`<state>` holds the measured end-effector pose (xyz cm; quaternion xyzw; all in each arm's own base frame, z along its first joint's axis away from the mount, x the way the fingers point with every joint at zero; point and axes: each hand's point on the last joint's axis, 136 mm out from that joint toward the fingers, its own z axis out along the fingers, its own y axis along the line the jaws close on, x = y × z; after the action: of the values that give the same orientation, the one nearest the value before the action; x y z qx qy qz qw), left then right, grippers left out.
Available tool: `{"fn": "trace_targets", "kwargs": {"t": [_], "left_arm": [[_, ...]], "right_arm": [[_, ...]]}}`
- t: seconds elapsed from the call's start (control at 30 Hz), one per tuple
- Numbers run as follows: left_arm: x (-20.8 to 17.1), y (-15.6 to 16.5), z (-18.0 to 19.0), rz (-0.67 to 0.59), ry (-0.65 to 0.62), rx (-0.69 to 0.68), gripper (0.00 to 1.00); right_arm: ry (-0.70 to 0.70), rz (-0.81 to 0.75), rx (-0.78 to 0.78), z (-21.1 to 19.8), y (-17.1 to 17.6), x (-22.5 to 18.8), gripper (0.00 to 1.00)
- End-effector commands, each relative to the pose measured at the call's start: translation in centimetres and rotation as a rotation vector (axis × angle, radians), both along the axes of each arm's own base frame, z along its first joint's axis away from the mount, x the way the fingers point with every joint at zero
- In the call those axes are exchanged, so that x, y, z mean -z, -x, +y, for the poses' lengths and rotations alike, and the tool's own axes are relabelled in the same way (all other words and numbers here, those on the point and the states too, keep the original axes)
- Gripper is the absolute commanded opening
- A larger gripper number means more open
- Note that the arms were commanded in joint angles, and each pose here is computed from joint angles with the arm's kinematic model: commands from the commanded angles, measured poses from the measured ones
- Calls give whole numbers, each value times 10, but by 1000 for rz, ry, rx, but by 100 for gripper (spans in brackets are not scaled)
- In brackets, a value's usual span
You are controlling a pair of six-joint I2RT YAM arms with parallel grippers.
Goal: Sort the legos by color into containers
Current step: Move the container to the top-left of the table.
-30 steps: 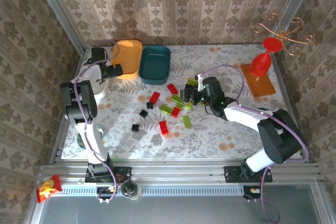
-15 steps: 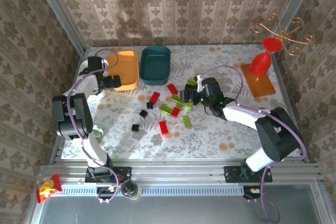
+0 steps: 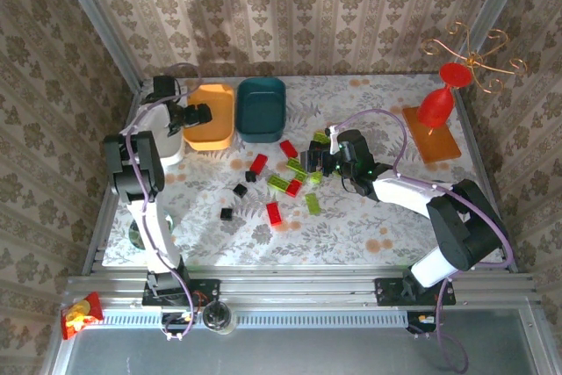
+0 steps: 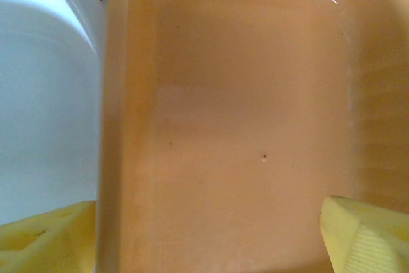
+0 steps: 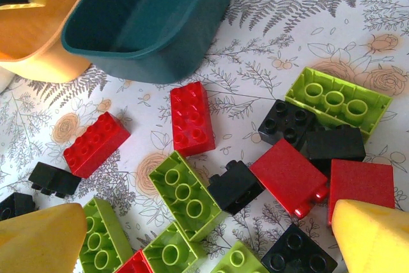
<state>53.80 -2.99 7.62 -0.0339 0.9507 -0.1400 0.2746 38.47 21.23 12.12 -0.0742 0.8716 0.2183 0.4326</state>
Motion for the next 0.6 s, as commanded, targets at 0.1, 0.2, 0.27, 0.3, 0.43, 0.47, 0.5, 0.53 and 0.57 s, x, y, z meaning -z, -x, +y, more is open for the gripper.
{"fn": "trace_targets", "kwargs": {"t": [0.1, 0.2, 0.27, 0.3, 0.43, 0.47, 0.5, 0.53, 0.57], "left_arm": [[-6, -5, -43, 5, 61, 103, 87], [-6, -8, -57, -1, 81, 121, 87], [-7, -11, -70, -6, 95, 139, 86], [-8, -13, -77, -10, 100, 152, 86], [-19, -20, -107, -36, 97, 207, 87], [-24, -22, -112, -50, 97, 216, 87], [-31, -25, -117, -66, 95, 223, 87], [-40, -27, -121, -82, 93, 231, 87], [-47, -28, -123, -97, 87, 235, 87]], "right_arm": [[-11, 16, -9, 3, 0, 3, 100], [-2, 17, -10, 3, 0, 4, 100], [5, 18, -7, 2, 0, 4, 100], [10, 19, -6, 1, 0, 4, 100], [35, 9, 4, -3, 0, 0, 100], [39, 5, 9, -4, 0, -1, 100], [45, 0, 15, -6, -1, -3, 100], [48, 0, 20, -7, -1, -5, 100], [48, 2, 21, -7, -1, -7, 100]]}}
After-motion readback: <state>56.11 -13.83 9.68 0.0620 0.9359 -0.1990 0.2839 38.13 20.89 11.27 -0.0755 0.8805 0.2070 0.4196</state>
